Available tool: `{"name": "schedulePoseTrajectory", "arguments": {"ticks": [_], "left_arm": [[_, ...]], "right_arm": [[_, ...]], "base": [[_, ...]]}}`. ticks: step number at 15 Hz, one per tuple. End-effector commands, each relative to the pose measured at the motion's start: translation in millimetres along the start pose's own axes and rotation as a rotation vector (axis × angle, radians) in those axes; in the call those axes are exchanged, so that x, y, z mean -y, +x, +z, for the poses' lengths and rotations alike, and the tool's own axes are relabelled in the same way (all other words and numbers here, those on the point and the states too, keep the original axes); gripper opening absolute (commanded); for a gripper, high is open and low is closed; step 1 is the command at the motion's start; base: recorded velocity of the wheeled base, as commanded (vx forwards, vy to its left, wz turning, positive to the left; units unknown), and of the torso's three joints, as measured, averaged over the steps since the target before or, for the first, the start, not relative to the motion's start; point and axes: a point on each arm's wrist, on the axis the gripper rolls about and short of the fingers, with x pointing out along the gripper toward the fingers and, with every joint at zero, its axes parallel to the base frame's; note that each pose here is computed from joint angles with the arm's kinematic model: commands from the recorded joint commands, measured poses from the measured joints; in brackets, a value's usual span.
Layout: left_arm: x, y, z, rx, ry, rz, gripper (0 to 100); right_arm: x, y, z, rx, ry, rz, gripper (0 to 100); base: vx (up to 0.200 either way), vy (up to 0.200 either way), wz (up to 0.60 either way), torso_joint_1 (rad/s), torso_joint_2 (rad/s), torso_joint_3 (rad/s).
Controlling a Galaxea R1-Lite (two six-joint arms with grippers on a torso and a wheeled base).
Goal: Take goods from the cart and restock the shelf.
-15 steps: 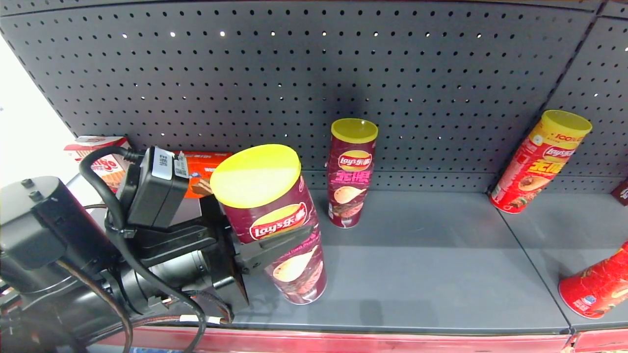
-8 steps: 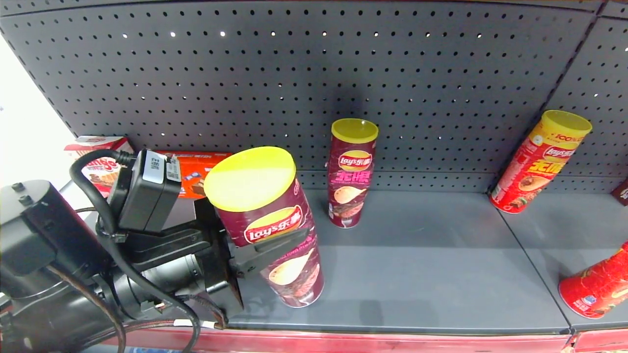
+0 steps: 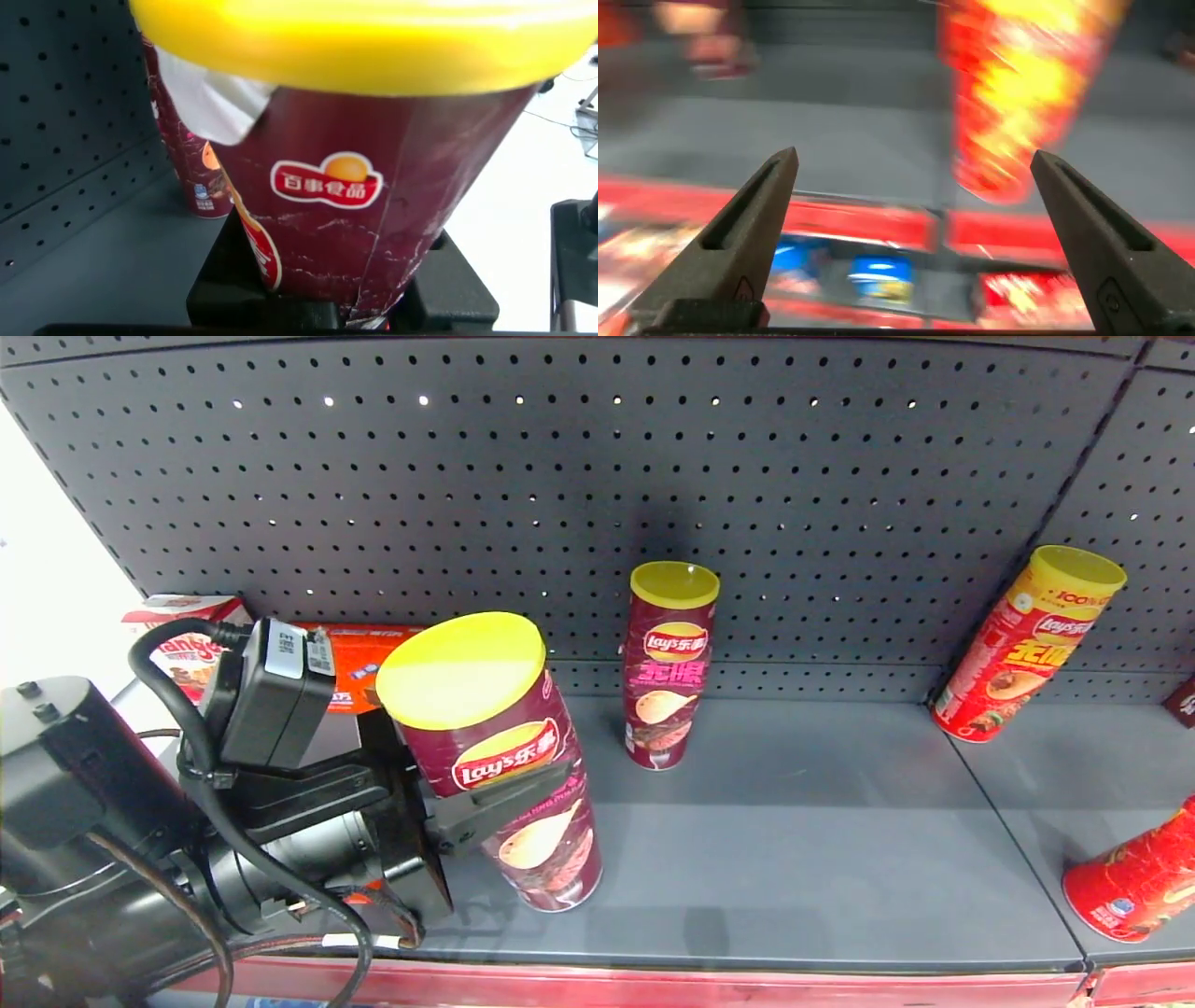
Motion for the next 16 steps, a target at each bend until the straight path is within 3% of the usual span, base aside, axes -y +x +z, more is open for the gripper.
{"name": "schedulePoseTrajectory", "arguments": {"ticks": [1,2,5,8,16], "left_arm": [[-0.7,0,-0.1,0.000,0.000,0.002,0],[-0.7,1,-1.3,-0.004,-0.002,0.000,0],[-1.8,1,-2.1,-0.007,-0.003,0.004,0],[-2.1,1,-2.5,-0.009,-0.004,0.007,0],[-3.6,2,-4.9,-0.017,-0.010,0.010,0]], "right_arm": [[0,17,29,-0.062,-0.006,0.172,100],[-1,27,39,-0.096,-0.002,0.287,100],[-7,59,65,-0.183,0.001,0.429,100],[-26,90,85,-0.229,-0.014,0.625,100],[-64,165,100,-0.241,-0.093,0.667,100]], "base": [[0.000,0.000,0.00,0.000,0.00,0.000],[0.000,0.000,0.00,0.000,0.00,0.000],[0.000,0.000,0.00,0.000,0.00,0.000],[0.000,0.000,0.00,0.000,0.00,0.000],[0.000,0.000,0.00,0.000,0.00,0.000]]}}
